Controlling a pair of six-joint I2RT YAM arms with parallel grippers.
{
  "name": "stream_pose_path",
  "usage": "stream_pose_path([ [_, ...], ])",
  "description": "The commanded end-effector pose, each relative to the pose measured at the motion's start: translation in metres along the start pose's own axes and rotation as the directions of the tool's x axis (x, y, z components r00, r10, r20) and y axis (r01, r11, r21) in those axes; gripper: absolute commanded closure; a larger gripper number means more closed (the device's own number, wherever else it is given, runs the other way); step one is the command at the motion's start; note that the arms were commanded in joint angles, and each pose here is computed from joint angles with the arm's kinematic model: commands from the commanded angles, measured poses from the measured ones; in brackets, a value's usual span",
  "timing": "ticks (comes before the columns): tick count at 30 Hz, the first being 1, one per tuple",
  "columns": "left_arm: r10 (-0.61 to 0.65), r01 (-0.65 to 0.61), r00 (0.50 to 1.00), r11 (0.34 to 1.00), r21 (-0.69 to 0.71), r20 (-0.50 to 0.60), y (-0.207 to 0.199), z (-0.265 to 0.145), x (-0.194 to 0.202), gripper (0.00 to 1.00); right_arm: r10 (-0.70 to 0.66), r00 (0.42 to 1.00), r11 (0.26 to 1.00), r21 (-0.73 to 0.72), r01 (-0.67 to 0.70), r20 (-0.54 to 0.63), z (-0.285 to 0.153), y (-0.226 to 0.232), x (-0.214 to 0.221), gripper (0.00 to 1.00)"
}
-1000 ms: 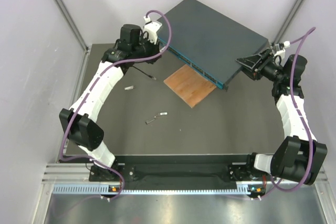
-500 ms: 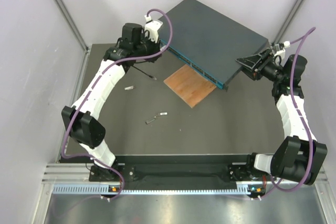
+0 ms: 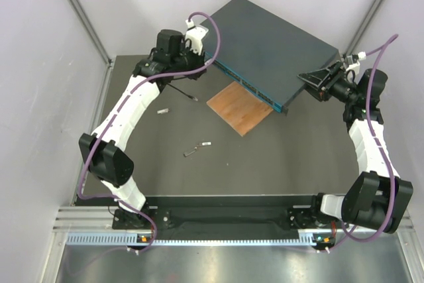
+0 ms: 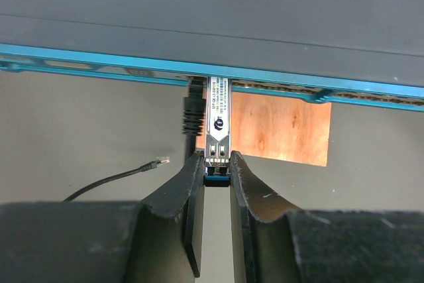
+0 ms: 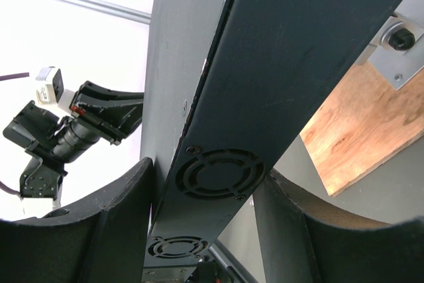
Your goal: Insert the plug into the switch port
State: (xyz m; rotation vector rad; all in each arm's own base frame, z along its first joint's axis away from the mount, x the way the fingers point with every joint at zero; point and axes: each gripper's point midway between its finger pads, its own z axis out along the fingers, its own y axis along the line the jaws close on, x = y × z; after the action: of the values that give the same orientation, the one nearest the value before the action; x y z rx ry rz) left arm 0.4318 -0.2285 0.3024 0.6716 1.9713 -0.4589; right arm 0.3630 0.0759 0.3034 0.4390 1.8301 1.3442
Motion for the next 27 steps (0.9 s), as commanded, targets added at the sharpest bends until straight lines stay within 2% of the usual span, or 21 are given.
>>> stream_pose_path([
  [1,0.004,-0.005,0.999,1.000,0.022,0.048,-0.0089,-0.0039,-0.0164,1.00,-0.142,0.989,0.990,-0.015,0.142,0.038,0.0127,0.0079,-0.0135,1.00],
  [27,0.012,-0.014,0.998,0.999,0.029,0.056,-0.0147,-0.0037,-0.0210,1.00,-0.136,0.990,0.990,-0.013,0.137,0.031,0.0140,0.0048,-0.0113,1.00],
])
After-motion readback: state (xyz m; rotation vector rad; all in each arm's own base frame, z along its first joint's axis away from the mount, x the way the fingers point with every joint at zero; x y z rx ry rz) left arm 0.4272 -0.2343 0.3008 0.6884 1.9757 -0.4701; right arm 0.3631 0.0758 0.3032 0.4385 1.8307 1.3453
